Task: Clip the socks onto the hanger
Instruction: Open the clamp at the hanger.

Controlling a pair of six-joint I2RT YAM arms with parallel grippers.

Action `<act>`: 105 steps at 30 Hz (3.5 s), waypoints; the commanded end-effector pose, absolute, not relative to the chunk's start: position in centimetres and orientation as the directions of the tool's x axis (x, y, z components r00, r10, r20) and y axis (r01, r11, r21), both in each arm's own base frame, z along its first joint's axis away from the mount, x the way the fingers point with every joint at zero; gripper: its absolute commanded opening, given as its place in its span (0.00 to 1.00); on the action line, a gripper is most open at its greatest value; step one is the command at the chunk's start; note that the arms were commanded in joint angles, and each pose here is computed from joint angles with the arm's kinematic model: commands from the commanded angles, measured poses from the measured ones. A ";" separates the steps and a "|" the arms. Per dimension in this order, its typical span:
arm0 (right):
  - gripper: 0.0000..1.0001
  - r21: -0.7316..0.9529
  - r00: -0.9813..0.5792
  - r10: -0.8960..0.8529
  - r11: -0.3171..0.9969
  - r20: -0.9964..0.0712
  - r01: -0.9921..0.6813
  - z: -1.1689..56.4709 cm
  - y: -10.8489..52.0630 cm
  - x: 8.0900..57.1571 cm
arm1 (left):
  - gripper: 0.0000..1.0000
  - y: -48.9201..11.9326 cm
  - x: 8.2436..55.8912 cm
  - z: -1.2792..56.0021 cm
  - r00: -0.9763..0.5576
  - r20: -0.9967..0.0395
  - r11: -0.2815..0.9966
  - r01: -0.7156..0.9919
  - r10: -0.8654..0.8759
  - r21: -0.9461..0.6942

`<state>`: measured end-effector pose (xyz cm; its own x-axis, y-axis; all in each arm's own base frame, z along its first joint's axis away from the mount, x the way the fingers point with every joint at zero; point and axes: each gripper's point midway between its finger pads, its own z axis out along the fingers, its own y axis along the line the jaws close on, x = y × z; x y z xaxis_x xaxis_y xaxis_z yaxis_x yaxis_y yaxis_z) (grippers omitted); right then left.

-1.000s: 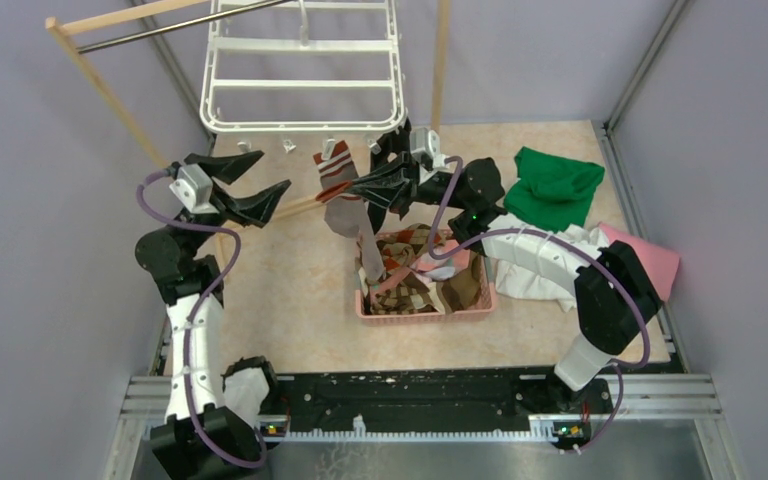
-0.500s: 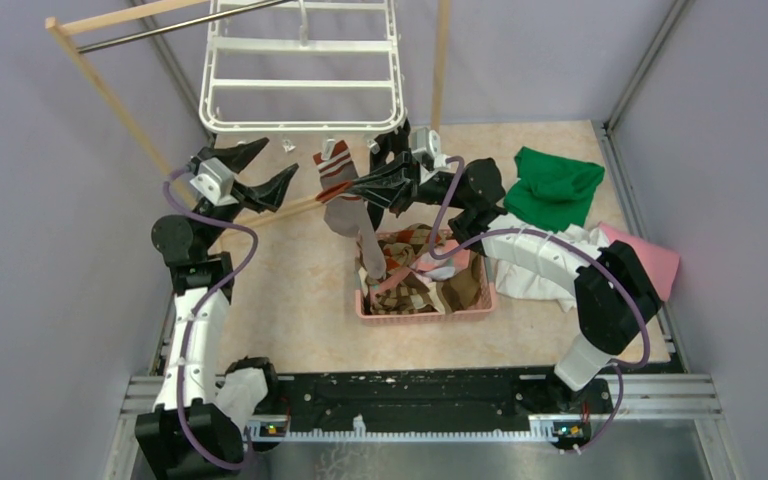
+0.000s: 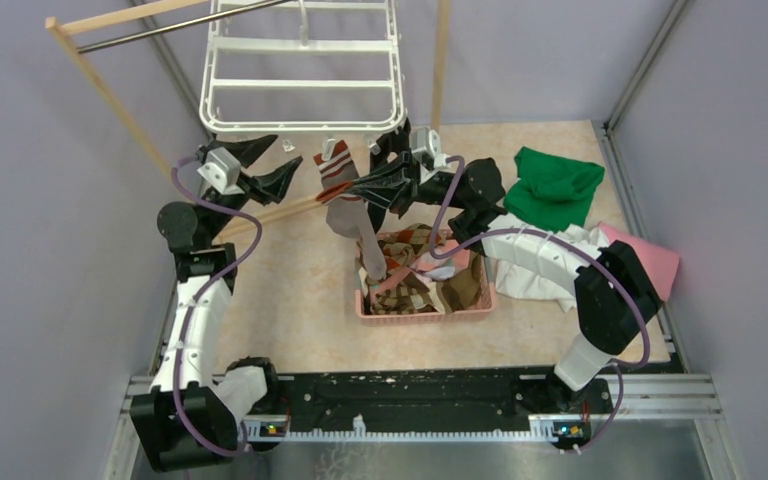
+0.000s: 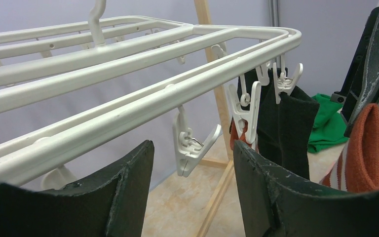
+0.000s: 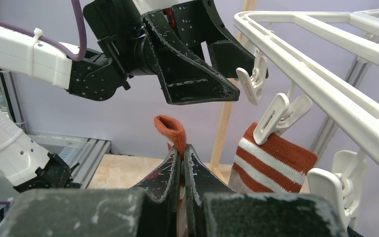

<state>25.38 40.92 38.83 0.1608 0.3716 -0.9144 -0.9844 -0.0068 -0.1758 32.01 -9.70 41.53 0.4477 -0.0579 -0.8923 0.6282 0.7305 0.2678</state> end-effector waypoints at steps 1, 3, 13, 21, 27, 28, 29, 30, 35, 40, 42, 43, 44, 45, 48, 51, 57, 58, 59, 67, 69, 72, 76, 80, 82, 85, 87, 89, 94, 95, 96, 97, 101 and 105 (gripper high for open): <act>0.00 -0.237 0.211 0.428 -0.008 -0.879 -0.971 41.4 40.6 24.4 | 0.66 -10.4 31.4 44.2 0.535 -0.844 0.710 0.611 -0.045 0.349; 0.00 -0.239 0.212 0.428 -0.009 -0.879 -0.971 41.4 40.6 24.3 | 0.66 -10.5 31.5 44.2 0.535 -0.843 0.711 0.612 -0.048 0.348; 0.00 -0.238 0.210 0.430 -0.012 -0.878 -0.971 41.5 40.6 24.3 | 0.66 -10.8 31.8 44.7 0.542 -0.839 0.711 0.611 -0.054 0.348; 0.00 -0.238 0.210 0.431 -0.012 -0.878 -0.971 41.6 40.6 24.3 | 0.62 -11.5 32.0 44.7 0.539 -0.840 0.698 0.627 -0.068 0.346; 0.00 -0.238 0.209 0.430 -0.014 -0.878 -0.971 41.5 40.6 24.3 | 0.57 -11.7 31.9 44.8 0.537 -0.840 0.694 0.634 -0.077 0.342; 0.00 -0.239 0.210 0.430 -0.015 -0.878 -0.971 41.5 40.6 24.3 | 0.56 -11.8 31.9 44.9 0.537 -0.840 0.692 0.637 -0.079 0.341; 0.00 -0.241 0.211 0.431 -0.015 -0.877 -0.970 41.5 40.5 24.2 | 0.55 -11.8 31.9 44.9 0.536 -0.840 0.693 0.636 -0.082 0.339; 0.00 -0.241 0.211 0.431 -0.015 -0.877 -0.970 41.5 40.6 24.2 | 0.55 -11.8 31.9 44.9 0.536 -0.840 0.693 0.637 -0.084 0.336; 0.00 -0.238 0.209 0.429 -0.015 -0.879 -0.971 41.4 40.5 24.2 | 0.55 -11.9 31.7 45.2 0.539 -0.837 0.692 0.639 -0.094 0.334; 0.00 -0.240 0.211 0.429 -0.015 -0.878 -0.971 41.5 40.5 24.2 | 0.55 -11.9 31.6 45.4 0.541 -0.835 0.697 0.639 -0.105 0.326; 0.00 -0.239 0.210 0.428 -0.015 -0.879 -0.971 41.5 40.5 24.2 | 0.54 -12.0 31.5 45.4 0.540 -0.834 0.696 0.641 -0.112 0.322; 0.00 -0.239 0.209 0.427 -0.017 -0.880 -0.971 41.4 40.5 24.1 | 0.52 -12.0 31.5 45.4 0.541 -0.833 0.695 0.643 -0.113 0.323; 0.00 -0.238 0.208 0.428 -0.017 -0.880 -0.971 41.4 40.5 24.1 | 0.50 -12.0 31.5 45.4 0.541 -0.833 0.695 0.643 -0.114 0.322; 0.00 -0.237 0.208 0.426 -0.016 -0.880 -0.971 41.4 40.6 24.2 | 0.46 -12.0 31.5 45.4 0.539 -0.834 0.695 0.644 -0.116 0.320; 0.00 -0.237 0.208 0.426 -0.016 -0.881 -0.971 41.4 40.6 24.2 | 0.41 -12.1 31.4 45.5 0.538 -0.834 0.693 0.648 -0.123 0.316; 0.00 -0.236 0.207 0.424 -0.016 -0.882 -0.971 41.3 40.6 24.2 | 0.35 -12.1 31.4 45.5 0.537 -0.834 0.693 0.649 -0.126 0.313; 0.00 -0.231 0.204 0.421 -0.013 -0.884 -0.973 41.3 40.7 24.2 | 0.18 -12.2 31.2 45.7 0.529 -0.836 0.691 0.659 -0.144 0.298; 0.00 -0.222 0.198 0.415 -0.010 -0.888 -0.975 41.2 40.7 24.4 | 0.17 -12.1 31.2 45.8 0.525 -0.838 0.692 0.661 -0.150 0.290; 0.00 -0.215 0.194 0.410 -0.003 -0.891 -0.977 41.2 40.8 24.6 | 0.16 -12.2 31.0 45.9 0.525 -0.837 0.692 0.662 -0.156 0.287; 0.00 -0.137 0.151 0.377 0.065 -0.914 -0.988 41.4 41.5 26.2 | 0.14 -12.3 30.6 46.4 0.493 -0.846 0.684 0.690 -0.205 0.237; 0.00 -0.111 0.134 0.369 0.083 -0.920 -0.990 41.4 41.8 26.6 | 0.14 -12.3 30.6 46.5 0.481 -0.848 0.684 0.697 -0.221 0.217; 0.00 -0.075 0.107 0.360 0.101 -0.927 -0.992 41.5 42.3 26.8 | 0.13 -12.3 30.4 46.7 0.462 -0.852 0.679 0.709 -0.245 0.190; 0.00 -0.005 0.057 0.359 0.145 -0.932 -0.989 41.9 43.0 27.4 | 0.10 -12.2 30.5 47.2 0.422 -0.859 0.678 0.724 -0.290 0.126; 0.00 0.068 0.003 0.360 0.184 -0.933 -0.981 42.0 43.6 27.9 | 0.09 -12.3 30.4 47.3 0.384 -0.862 0.666 0.742 -0.332 0.074; 0.00 0.114 -0.036 0.358 0.200 -0.933 -0.973 41.7 43.9 28.2 | 0.09 -12.4 30.2 47.4 0.371 -0.862 0.657 0.751 -0.346 0.059; 0.00 0.174 -0.088 0.369 0.206 -0.925 -0.963 41.8 44.3 28.4 | 0.09 -12.4 30.0 47.5 0.360 -0.862 0.651 0.758 -0.357 0.047; 0.00 0.215 -0.124 0.378 0.207 -0.917 -0.954 41.8 44.7 28.5 | 0.09 -12.5 29.8 47.5 0.356 -0.862 0.646 0.762 -0.361 0.044; 0.00 0.250 -0.157 0.376 0.212 -0.913 -0.945 41.7 45.1 28.7 | 0.09 -12.6 29.6 47.5 0.354 -0.861 0.642 0.765 -0.364 0.043; 0.00 0.327 -0.228 0.370 0.230 -0.900 -0.917 40.9 45.7 29.4 | 0.09 -12.6 29.2 47.7 0.355 -0.859 0.635 0.771 -0.370 0.045; 0.00 0.333 -0.233 0.371 0.232 -0.899 -0.914 40.8 45.8 29.5 | 0.09 -12.7 29.1 47.8 0.356 -0.858 0.634 0.772 -0.370 0.046; 0.00 0.338 -0.237 0.372 0.235 -0.897 -0.911 40.8 45.8 29.6 | 0.09 -12.7 29.1 47.7 0.355 -0.859 0.634 0.772 -0.370 0.046; 0.00 0.341 -0.239 0.376 0.235 -0.895 -0.910 40.9 45.8 29.6 | 0.09 -12.7 29.0 47.7 0.355 -0.858 0.632 0.773 -0.370 0.047; 0.00 0.343 -0.236 0.397 0.224 -0.887 -0.912 41.5 45.8 29.6 | 0.09 -12.7 29.0 47.5 0.355 -0.860 0.631 0.774 -0.367 0.051; 0.00 0.342 -0.233 0.414 0.211 -0.880 -0.916 42.1 45.8 29.5 | 0.09 -12.8 29.0 47.3 0.351 -0.863 0.629 0.776 -0.365 0.050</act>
